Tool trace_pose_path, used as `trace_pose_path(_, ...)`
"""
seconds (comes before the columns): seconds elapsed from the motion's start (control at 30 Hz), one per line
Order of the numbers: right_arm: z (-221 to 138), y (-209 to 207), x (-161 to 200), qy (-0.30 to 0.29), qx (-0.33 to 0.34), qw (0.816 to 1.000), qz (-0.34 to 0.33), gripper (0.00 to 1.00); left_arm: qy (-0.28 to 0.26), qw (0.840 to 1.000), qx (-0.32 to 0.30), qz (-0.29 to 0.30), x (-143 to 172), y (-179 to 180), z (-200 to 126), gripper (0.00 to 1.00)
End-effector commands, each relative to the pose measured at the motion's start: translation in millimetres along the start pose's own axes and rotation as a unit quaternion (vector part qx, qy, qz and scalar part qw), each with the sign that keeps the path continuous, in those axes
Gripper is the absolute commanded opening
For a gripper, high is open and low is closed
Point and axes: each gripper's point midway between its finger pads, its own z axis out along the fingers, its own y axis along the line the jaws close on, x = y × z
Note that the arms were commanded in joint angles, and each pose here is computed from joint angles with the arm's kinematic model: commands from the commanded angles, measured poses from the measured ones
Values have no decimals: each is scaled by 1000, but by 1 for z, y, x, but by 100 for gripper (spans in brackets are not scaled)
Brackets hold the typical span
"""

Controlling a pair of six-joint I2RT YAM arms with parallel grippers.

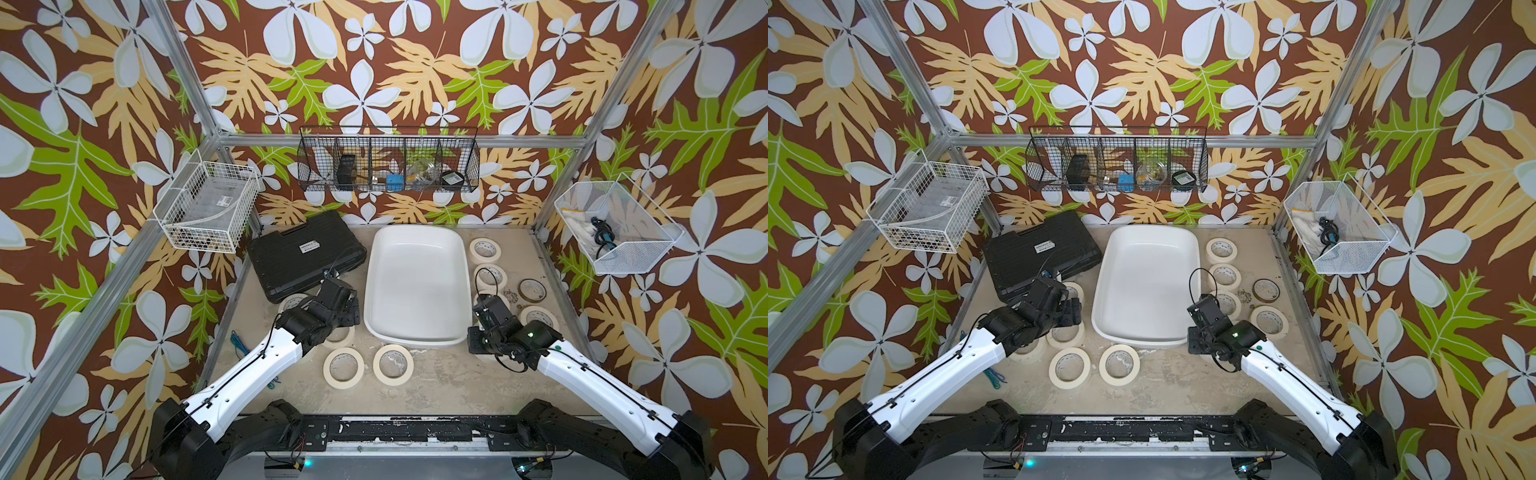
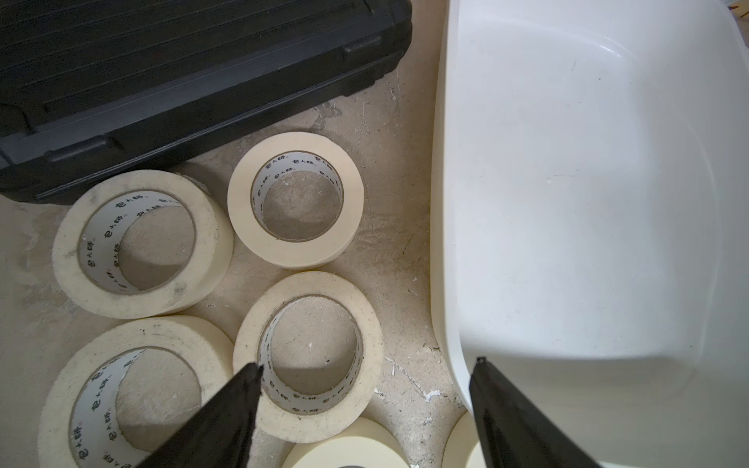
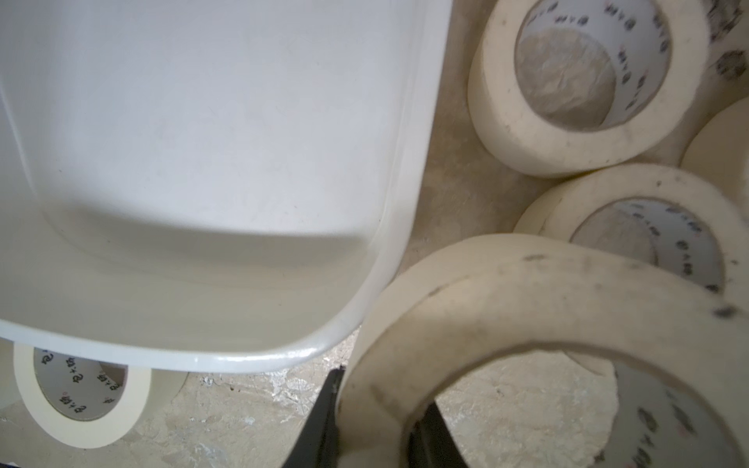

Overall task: Take out the art tape in the storage box
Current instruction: Place the art tape at the center of the board.

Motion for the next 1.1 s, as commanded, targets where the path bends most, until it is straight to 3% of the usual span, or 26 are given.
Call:
trace_pose_path(0.0,10,6,1,-13,-26,999,27,7,-5,1000,-3,-1,-2,1,2,84)
trace_pose_path(0.63,66,9,27,38,-24,999,24,11,5,1000,-6,1,5,2,6,84)
trace_pose_path(1.07,43,19,23,27,-61,997,42,13,9,1000,-3,-1,6,1,7,84)
